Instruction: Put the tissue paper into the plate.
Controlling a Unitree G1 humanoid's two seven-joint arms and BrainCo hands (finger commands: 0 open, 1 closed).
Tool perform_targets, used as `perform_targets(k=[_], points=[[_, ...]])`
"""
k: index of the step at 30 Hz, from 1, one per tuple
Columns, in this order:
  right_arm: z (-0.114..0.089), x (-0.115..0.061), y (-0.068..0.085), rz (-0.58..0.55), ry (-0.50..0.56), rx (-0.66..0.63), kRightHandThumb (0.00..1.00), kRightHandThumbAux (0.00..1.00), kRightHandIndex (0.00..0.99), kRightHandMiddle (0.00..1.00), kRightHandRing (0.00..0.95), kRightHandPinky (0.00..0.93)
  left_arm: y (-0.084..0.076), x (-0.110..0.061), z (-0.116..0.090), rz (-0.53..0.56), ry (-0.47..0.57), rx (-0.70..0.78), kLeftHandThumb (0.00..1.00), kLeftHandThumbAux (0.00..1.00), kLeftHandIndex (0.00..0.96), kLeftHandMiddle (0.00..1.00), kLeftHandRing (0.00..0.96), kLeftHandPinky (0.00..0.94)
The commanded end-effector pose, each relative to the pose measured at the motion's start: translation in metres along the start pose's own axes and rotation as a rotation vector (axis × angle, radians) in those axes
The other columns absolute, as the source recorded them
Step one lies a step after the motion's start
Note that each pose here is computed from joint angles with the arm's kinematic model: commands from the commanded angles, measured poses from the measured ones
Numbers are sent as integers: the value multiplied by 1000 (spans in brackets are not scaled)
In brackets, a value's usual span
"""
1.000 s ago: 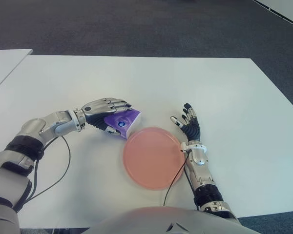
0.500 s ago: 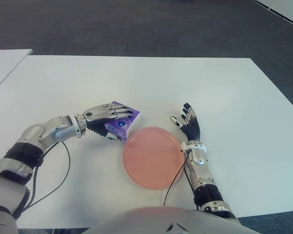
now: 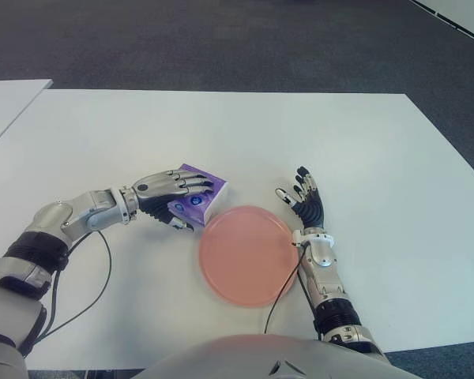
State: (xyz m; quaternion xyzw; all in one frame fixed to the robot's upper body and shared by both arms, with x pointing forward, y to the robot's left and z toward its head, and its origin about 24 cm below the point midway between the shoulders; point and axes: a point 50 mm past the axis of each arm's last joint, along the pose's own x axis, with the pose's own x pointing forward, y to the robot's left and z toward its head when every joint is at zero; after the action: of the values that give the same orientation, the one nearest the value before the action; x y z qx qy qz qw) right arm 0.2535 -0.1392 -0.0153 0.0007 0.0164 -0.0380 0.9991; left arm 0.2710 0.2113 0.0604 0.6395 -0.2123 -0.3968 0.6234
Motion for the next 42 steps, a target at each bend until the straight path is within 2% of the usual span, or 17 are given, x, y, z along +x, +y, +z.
perform_targets(k=[1, 26, 42], points=[[-35, -25, -5, -19, 184, -5, 111, 754, 50, 40, 10, 14, -15, -3, -1, -71, 18, 12, 215, 257, 0, 0, 0, 0], [-33, -27, -6, -18, 197, 15, 134, 749, 52, 40, 12, 19, -34, -4, 1, -118, 19, 139, 218, 270, 0, 0, 0, 0], [-33, -28, -7, -6, 205, 11, 103, 749, 41, 26, 0, 1, -37, 3, -5, -70, 35, 243, 210, 318, 0, 0, 0, 0]])
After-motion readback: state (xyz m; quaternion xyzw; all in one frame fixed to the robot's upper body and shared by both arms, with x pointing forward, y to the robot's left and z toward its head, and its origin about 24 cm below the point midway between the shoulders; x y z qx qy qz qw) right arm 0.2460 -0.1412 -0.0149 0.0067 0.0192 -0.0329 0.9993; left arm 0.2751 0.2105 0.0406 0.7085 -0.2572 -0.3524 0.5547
